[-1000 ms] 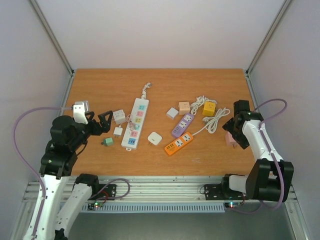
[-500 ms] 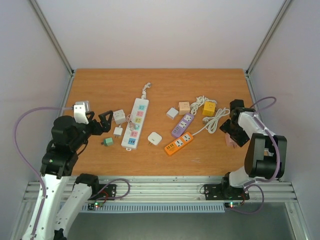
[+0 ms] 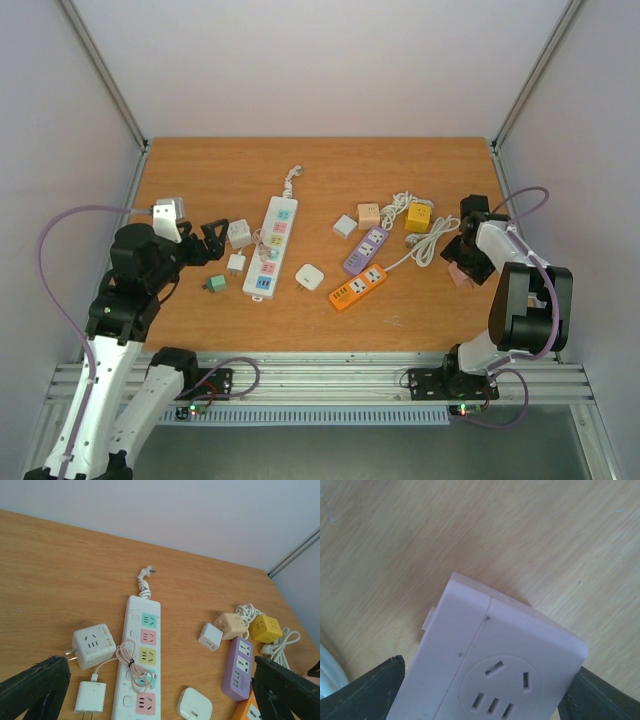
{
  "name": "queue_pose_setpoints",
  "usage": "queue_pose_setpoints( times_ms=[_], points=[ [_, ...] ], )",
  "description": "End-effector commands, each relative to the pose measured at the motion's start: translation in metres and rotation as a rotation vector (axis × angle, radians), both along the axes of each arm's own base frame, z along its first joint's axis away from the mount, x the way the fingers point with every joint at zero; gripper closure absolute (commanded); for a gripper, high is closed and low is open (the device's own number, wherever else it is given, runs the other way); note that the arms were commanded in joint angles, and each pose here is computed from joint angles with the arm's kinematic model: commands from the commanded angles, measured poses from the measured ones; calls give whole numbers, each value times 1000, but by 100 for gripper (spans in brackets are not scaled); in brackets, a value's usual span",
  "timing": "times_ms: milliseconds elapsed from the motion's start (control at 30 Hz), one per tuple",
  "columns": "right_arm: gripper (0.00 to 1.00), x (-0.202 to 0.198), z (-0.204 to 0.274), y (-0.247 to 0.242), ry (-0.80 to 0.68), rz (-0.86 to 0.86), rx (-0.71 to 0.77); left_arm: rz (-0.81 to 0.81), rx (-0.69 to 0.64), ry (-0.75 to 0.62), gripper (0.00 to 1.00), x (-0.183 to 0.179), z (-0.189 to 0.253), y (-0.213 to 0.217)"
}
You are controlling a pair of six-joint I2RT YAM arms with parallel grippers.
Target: Insert the plug
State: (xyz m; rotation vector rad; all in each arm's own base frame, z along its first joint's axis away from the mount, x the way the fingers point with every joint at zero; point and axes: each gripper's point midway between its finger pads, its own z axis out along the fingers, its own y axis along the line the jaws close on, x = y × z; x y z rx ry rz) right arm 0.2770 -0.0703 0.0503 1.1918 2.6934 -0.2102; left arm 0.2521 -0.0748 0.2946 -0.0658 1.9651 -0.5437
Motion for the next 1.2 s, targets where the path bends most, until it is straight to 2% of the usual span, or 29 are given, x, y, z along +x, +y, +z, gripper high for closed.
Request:
queue_pose_setpoints(
  times_ms=[0,233,333,467,567,733,867,933,1100,1167],
  points=[
    [36,20,10,17,-91,67,97,-23,-13,-54,1,5,13,-5],
    [39,35,41,69,-237,214,258,-94,-59,-35,1,8,13,-20],
    [39,40,59,99,-295,278,338,-188,-104,-22,1,5,13,-36],
    [39,44,85,146,-362,391,413,-282,-236,15,0,3,8,-59],
    [39,46,110,185,-439,479,509,-306,-304,58,1,3,2,-72],
    [39,39,157,250,-589,676,644,-343,-335,106,1,4,-5,-89],
    [38,34,196,283,-710,766,768,-404,-387,92,1,5,0,-106],
    [37,31,217,300,-777,812,835,-433,-431,70,1,9,8,-113],
    [37,23,264,336,-919,928,969,-385,-655,226,1,21,20,-122],
    [36,17,275,348,-942,973,1002,-380,-740,234,1,25,31,-124]
  ],
)
